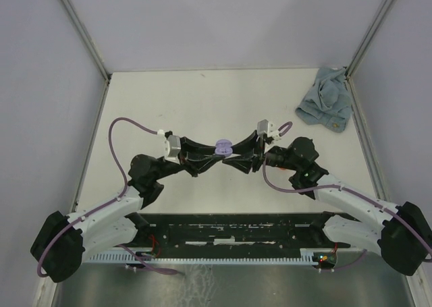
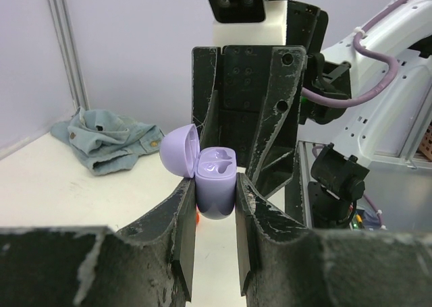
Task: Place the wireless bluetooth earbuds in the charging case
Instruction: Adjust the charging case.
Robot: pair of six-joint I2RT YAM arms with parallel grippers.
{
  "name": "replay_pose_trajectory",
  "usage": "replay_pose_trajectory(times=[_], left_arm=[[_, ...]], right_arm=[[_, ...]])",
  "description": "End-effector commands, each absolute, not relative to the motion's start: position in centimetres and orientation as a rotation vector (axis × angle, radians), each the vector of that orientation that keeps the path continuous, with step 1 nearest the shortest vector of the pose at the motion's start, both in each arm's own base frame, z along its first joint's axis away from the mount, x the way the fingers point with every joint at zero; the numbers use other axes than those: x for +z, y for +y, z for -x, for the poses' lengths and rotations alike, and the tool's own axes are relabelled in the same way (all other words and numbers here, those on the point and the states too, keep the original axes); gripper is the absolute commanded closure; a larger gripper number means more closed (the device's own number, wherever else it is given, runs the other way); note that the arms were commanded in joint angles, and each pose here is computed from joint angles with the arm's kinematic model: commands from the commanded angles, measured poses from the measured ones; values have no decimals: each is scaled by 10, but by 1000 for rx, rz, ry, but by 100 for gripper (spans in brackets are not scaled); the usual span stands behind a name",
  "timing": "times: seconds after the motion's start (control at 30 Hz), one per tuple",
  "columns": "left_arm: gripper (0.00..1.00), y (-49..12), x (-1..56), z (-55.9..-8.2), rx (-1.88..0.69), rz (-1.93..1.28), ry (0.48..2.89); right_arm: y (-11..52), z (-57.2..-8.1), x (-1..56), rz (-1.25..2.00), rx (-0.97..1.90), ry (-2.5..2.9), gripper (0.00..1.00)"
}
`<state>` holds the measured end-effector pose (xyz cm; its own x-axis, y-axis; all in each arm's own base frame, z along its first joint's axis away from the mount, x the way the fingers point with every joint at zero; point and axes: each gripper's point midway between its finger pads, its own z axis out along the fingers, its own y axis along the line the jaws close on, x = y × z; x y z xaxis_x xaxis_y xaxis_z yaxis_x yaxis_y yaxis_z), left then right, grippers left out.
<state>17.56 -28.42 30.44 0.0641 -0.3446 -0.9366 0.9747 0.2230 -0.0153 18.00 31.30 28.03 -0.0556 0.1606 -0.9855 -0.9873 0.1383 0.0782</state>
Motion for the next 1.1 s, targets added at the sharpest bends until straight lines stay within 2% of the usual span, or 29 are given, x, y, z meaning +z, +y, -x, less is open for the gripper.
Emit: replay_pose_trajectory(times=[0.0,0.2,0.53,0.77,0.83,0.93,1.07], left_arm=[[97,-284,330,-162,-1235,-805,924],[97,-285,329,-159,-1254,-808,932],[97,-286,327,-163,-1264,-791,946],[95,-286,328,-160,-1288,-789,943],[92,-286,326,-161,-1289,-787,954],[84,-286,321,-162,-1288,-777,976],[67,-282,323,-163,-1269,-758,990]], right_arm=[[316,-173,316,974,1231,1060,55],[316,-169,324,983,1241,1020,61],[314,-162,335,979,1268,986,64],[314,-164,336,962,1273,986,70],[314,-163,339,954,1284,982,73],[314,-164,342,945,1285,983,85],[315,-168,334,951,1269,1026,95]])
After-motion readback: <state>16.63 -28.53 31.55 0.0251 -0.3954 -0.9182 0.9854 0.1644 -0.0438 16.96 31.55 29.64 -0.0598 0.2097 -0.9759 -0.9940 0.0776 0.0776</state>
